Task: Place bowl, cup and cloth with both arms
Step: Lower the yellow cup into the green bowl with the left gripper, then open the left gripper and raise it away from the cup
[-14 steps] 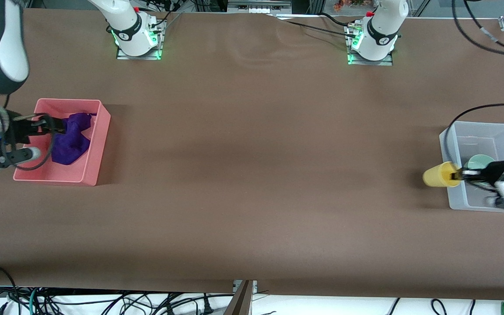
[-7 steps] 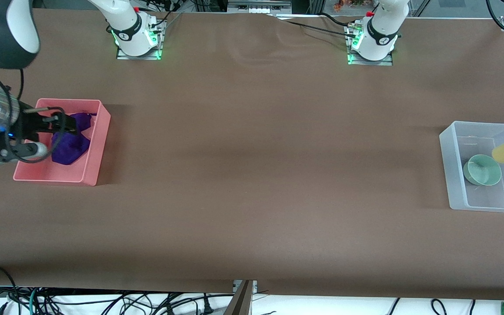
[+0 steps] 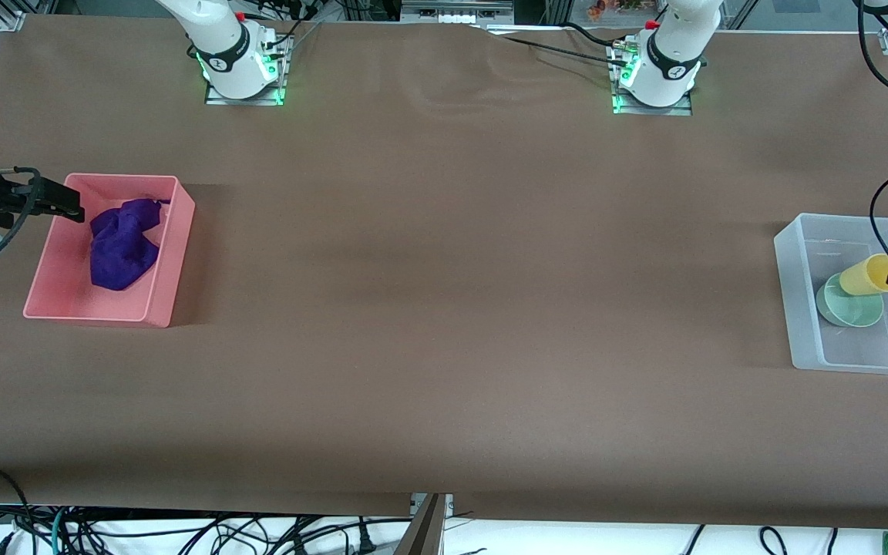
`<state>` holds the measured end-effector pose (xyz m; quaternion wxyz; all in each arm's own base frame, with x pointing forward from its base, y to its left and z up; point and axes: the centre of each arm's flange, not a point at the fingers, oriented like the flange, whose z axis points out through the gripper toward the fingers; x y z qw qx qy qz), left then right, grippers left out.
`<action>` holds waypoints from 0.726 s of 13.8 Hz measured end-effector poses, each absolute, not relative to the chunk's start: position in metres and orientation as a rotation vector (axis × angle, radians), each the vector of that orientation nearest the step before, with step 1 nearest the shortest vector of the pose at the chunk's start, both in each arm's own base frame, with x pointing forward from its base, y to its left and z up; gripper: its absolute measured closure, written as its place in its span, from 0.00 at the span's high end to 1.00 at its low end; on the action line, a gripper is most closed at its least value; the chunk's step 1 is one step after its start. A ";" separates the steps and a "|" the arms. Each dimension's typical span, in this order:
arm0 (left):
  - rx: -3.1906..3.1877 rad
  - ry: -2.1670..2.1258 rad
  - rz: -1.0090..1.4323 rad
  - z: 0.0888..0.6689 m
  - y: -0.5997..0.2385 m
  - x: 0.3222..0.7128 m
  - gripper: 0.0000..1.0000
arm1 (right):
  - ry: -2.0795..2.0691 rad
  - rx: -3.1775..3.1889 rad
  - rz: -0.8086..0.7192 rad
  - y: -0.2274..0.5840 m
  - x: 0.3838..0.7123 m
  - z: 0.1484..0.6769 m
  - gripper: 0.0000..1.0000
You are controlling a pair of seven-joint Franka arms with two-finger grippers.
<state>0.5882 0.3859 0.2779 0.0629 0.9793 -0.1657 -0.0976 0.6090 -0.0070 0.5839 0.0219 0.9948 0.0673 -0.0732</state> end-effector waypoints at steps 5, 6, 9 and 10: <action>2.970 -0.586 -0.234 0.319 0.357 0.610 0.67 | 0.230 3.081 -0.260 -0.010 0.606 0.581 1.00; 2.981 -0.604 -0.214 0.343 0.343 0.617 0.78 | 0.229 3.081 -0.261 -0.011 0.606 0.581 1.00; 3.037 -0.554 -0.209 0.421 0.267 0.635 1.00 | 0.226 3.081 -0.263 -0.014 0.606 0.581 1.00; 3.050 -0.522 -0.227 0.441 0.238 0.638 1.00 | 0.226 3.081 -0.264 -0.014 0.606 0.581 1.00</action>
